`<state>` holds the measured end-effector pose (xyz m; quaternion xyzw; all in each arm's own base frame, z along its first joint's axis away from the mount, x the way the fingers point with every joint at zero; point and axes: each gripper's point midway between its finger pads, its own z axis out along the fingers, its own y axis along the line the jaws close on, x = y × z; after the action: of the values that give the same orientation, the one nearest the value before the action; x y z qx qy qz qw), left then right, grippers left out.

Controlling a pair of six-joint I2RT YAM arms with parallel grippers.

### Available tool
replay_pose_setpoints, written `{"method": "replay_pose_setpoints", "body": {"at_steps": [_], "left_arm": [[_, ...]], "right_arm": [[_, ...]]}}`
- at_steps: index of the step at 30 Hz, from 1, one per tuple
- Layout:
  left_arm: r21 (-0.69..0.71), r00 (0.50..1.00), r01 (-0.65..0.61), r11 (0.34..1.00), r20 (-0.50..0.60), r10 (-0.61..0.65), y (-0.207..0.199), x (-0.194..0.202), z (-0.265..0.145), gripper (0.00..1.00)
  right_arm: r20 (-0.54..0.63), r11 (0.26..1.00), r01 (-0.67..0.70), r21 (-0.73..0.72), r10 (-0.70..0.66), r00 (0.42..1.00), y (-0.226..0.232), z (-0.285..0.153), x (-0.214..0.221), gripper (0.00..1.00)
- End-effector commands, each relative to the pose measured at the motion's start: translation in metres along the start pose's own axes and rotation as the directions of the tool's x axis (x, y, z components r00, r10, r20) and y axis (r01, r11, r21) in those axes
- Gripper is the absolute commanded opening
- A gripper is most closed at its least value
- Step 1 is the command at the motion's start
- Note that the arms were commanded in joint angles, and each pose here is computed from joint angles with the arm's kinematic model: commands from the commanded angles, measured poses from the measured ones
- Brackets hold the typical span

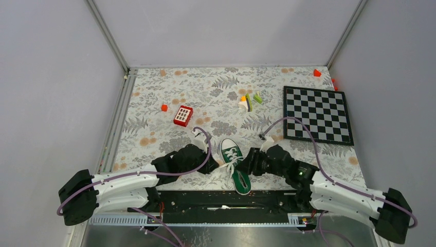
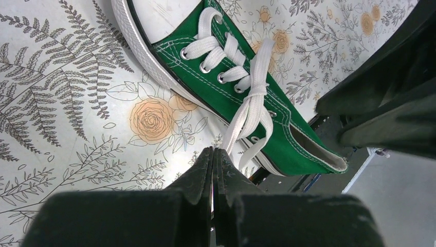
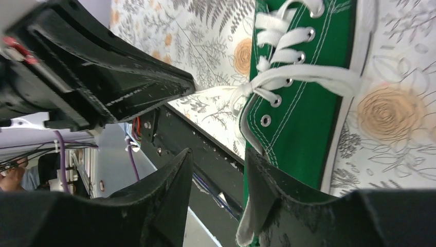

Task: Tie the shoes
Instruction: Tie the shoelace on the shoe.

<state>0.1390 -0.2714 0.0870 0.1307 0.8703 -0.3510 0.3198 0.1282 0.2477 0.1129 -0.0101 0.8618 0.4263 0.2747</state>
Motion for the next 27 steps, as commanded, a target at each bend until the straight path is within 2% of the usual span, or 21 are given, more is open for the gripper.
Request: {"method": "replay_pose_setpoints", "body": {"at_steps": [1, 13, 27], "left_arm": [[0.07, 0.998, -0.007, 0.998, 0.057, 0.003, -0.023, -0.022, -0.003, 0.0], [0.063, 0.999, 0.0, 0.998, 0.049, -0.004, -0.019, -0.016, -0.001, 0.0], [0.085, 0.999, -0.002, 0.996, 0.044, -0.001, -0.023, -0.016, -0.002, 0.0]], "right_arm": [[0.074, 0.997, -0.063, -0.05, 0.067, 0.995, 0.033, 0.015, -0.011, 0.49], [0.054, 0.99, -0.106, -0.093, 0.111, 0.992, 0.052, 0.037, -0.002, 0.48], [0.131, 0.98, -0.195, 0.032, 0.189, 0.973, 0.022, 0.051, 0.003, 0.48]]}}
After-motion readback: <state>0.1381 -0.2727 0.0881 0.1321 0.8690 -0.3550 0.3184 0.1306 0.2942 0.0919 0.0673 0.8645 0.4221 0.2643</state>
